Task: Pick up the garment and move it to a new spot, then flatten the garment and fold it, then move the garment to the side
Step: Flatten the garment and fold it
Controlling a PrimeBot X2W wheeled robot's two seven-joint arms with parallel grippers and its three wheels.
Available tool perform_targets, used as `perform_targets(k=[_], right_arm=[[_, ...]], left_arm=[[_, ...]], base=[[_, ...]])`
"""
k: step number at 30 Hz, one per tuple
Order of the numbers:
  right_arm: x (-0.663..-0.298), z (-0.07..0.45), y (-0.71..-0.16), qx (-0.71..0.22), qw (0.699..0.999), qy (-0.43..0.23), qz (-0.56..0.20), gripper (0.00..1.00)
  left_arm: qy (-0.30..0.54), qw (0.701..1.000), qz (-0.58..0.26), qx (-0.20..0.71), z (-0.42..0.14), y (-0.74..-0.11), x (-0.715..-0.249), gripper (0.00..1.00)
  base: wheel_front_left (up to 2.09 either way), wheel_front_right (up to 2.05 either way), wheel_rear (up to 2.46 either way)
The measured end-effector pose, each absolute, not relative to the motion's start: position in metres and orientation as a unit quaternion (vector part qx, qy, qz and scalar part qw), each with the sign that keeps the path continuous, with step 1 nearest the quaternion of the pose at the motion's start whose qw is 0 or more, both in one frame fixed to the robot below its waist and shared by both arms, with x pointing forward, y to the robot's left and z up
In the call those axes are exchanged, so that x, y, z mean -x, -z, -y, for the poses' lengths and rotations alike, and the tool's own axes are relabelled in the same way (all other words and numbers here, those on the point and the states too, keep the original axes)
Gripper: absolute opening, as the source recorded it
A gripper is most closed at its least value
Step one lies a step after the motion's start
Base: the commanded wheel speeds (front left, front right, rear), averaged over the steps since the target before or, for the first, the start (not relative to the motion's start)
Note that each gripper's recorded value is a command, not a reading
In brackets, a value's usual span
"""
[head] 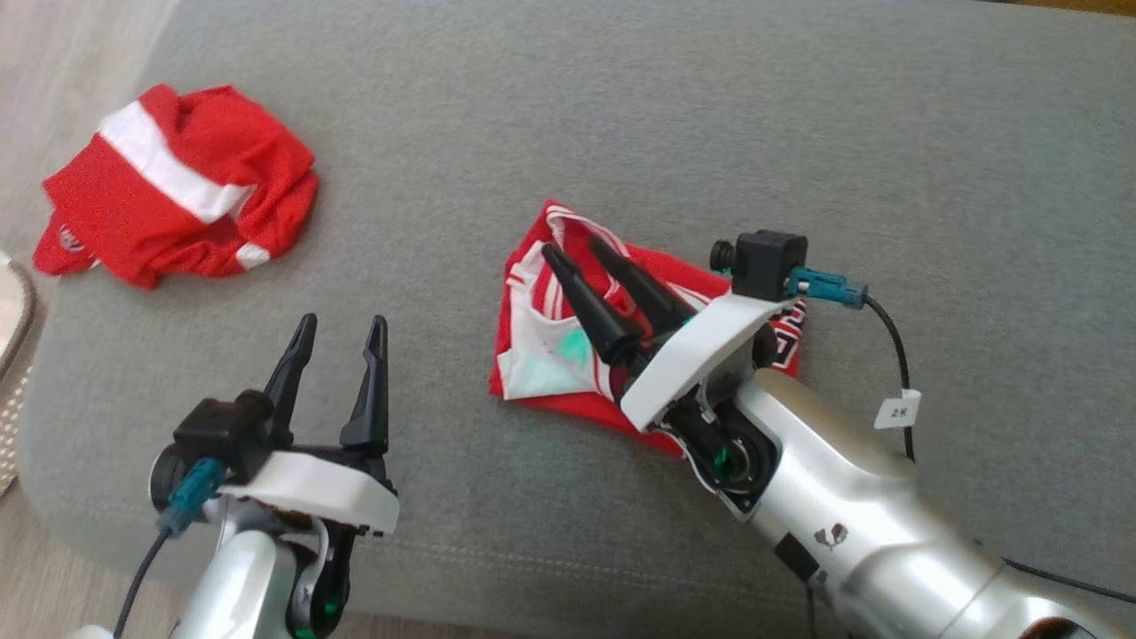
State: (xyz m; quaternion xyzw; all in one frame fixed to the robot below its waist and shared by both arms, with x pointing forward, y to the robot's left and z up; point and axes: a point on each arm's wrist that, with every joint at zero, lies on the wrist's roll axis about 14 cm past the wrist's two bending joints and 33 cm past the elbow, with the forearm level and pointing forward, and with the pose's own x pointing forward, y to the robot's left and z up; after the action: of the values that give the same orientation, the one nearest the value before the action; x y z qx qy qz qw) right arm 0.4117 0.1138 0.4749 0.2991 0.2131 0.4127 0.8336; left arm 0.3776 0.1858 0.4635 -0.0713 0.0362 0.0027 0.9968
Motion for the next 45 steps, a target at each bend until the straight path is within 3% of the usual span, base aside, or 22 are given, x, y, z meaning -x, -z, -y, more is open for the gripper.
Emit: perform_targets(k=[7,12,17,25,38,45], right_arm=[[-0.443,-0.076,-0.511,-0.289,0.877,-0.369,-0.108,1.00],[-0.472,-0.002,-0.514,-0.225,0.928,-0.293,-0.052,1.00],[-0.469,0.076,-0.492,-0.183,0.962,-0.198,-0.047,1.00],[-0.437,0.144,-0.487,-0.114,0.986,-0.116,-0.045,1.00],[-0.392,0.144,-0.507,-0.054,0.992,-0.103,-0.051,1.00],[-0.385,0.144,-0.513,-0.051,0.993,-0.097,-0.050,1.00]], left_arm=[[0.013,0.997,-0.025,0.072,-0.176,-0.471,-0.384,1.00],[0.021,0.997,-0.017,0.069,-0.173,-0.476,-0.386,1.00],[0.027,0.997,-0.018,0.065,-0.169,-0.476,-0.384,1.00],[0.033,0.998,-0.012,0.058,-0.168,-0.481,-0.386,1.00],[0.036,0.998,-0.013,0.050,-0.170,-0.485,-0.376,1.00],[0.032,0.998,-0.019,0.046,-0.173,-0.484,-0.371,1.00]], base=[[0.00,0.00,0.00],[0.00,0.00,0.00],[0.00,0.00,0.00],[0.00,0.00,0.00],[0.00,0.00,0.00],[0.00,0.00,0.00]])
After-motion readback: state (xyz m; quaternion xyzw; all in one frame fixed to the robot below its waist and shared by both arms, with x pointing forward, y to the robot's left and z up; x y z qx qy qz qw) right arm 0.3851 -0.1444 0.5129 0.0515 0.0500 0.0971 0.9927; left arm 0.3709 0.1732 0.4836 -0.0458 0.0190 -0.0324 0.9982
